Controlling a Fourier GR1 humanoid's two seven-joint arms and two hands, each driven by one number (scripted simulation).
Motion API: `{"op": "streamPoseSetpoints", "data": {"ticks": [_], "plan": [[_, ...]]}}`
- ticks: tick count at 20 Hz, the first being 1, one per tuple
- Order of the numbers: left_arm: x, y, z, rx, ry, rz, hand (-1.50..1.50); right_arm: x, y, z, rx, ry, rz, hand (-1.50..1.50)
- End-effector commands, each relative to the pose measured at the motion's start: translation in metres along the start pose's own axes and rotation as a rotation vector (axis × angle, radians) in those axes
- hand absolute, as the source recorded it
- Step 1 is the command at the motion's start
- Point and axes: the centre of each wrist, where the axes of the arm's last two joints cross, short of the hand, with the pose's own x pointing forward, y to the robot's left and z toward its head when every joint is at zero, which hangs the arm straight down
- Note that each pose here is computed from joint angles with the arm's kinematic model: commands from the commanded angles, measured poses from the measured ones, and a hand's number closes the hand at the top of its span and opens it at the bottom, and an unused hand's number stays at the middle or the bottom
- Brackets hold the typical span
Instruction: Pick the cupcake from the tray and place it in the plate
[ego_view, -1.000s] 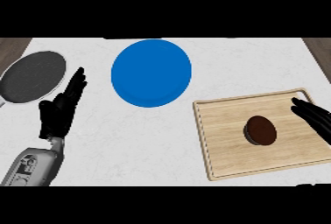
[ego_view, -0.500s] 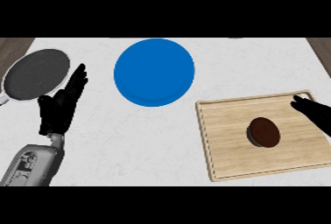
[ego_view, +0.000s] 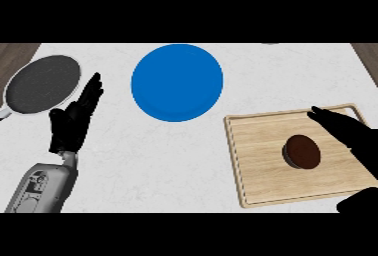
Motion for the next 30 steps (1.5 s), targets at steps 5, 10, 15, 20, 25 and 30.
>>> {"op": "streamPoseSetpoints", "data": {"ticks": [5,10,15,20,25,30], "plan": [[-0.003,0.013,-0.012,0.015,0.002,-0.012,0.0,-0.007,0.048,-0.034,0.069,0.038,0.035,-1.5],[-0.001,0.0,0.008,0.009,0.021,-0.002,0.0,-0.015,0.062,-0.046,0.104,0.052,0.058,-1.5],[0.002,-0.002,0.001,0.004,-0.012,-0.008,0.0,-0.04,0.063,-0.061,0.11,0.071,0.041,-1.5],[0.01,0.008,-0.001,0.008,0.0,0.011,0.0,-0.04,0.075,-0.055,0.093,0.037,0.055,1.5],[-0.011,-0.003,0.002,0.028,0.015,-0.01,0.0,-0.034,0.069,-0.044,-0.011,0.032,0.071,1.5],[0.001,0.0,0.009,-0.009,-0.004,-0.013,0.0,-0.051,0.063,-0.063,-0.039,0.013,0.074,1.5]]}}
